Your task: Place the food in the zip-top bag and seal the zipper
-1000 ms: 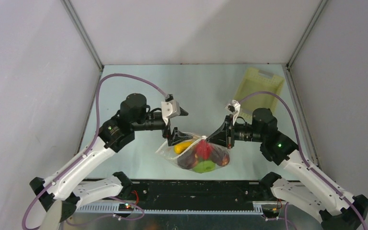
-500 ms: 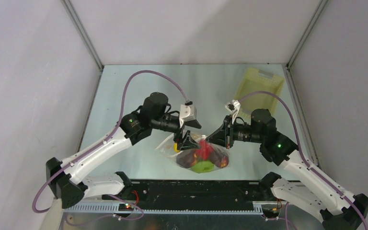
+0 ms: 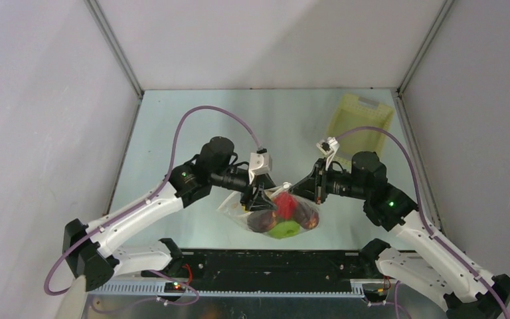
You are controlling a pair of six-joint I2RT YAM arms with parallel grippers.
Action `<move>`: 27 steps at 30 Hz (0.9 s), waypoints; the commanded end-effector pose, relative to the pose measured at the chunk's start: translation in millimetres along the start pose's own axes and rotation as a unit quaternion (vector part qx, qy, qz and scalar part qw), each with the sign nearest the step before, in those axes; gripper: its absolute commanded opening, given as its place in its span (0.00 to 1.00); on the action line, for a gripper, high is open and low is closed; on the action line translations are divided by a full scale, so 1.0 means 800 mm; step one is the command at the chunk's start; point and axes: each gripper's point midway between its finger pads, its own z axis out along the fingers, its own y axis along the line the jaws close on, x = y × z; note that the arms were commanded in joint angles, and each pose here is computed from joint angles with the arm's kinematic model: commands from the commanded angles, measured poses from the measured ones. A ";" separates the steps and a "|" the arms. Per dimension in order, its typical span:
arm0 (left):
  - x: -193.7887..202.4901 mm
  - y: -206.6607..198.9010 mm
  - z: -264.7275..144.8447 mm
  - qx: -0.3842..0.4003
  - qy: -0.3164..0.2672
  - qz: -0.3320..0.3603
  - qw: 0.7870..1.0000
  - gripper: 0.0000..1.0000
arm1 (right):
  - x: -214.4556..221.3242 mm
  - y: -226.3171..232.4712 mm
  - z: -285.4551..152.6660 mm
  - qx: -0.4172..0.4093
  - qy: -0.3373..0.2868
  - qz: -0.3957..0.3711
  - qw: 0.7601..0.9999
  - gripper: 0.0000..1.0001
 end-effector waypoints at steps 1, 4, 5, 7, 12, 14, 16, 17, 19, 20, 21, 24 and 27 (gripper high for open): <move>-0.010 -0.011 0.000 0.004 -0.017 0.006 1.000 0.62 | -0.044 0.021 -0.014 -0.007 -0.056 -0.025 0.998 0.00; 0.002 -0.006 0.004 -0.007 -0.006 -0.008 1.000 0.62 | -0.045 0.022 -0.016 -0.007 -0.060 -0.030 0.998 0.00; 0.006 -0.004 0.004 -0.012 -0.001 -0.012 1.000 0.61 | -0.045 0.023 -0.017 -0.008 -0.060 -0.033 0.998 0.00; 0.011 -0.002 0.005 -0.017 0.006 -0.017 1.000 0.60 | -0.046 0.024 -0.019 -0.008 -0.062 -0.035 0.997 0.00; 0.016 -0.001 0.006 -0.023 0.013 -0.021 0.999 0.47 | -0.042 0.024 -0.022 -0.006 -0.059 -0.041 0.997 0.00; 0.015 0.001 0.006 -0.028 0.012 -0.020 0.999 0.37 | -0.038 0.021 -0.023 -0.002 -0.054 -0.041 0.998 0.00; 0.015 0.001 0.006 -0.030 0.013 -0.018 0.999 0.27 | -0.034 0.021 -0.023 -0.004 -0.049 -0.044 0.998 0.00; 0.013 0.002 0.006 -0.031 0.011 -0.017 0.999 0.22 | -0.031 0.021 -0.024 -0.005 -0.046 -0.045 0.998 0.00; 0.012 0.003 0.006 -0.034 0.011 -0.016 0.999 0.11 | -0.026 0.022 -0.025 -0.009 -0.040 -0.050 0.998 0.00; 0.011 0.004 0.006 -0.035 0.010 -0.016 0.999 0.07 | -0.024 0.023 -0.025 -0.014 -0.036 -0.057 0.998 0.00; 0.009 0.004 0.006 -0.035 0.009 -0.015 0.999 0.02 | -0.021 0.023 -0.026 -0.014 -0.031 -0.060 0.998 0.00; 0.005 0.001 0.007 -0.028 0.007 -0.011 1.000 0.00 | -0.012 0.021 -0.027 -0.016 -0.018 -0.080 0.997 0.00; 0.003 -0.004 0.006 -0.017 0.006 -0.005 1.000 0.00 | 0.001 0.015 -0.027 -0.015 -0.005 -0.108 0.994 0.19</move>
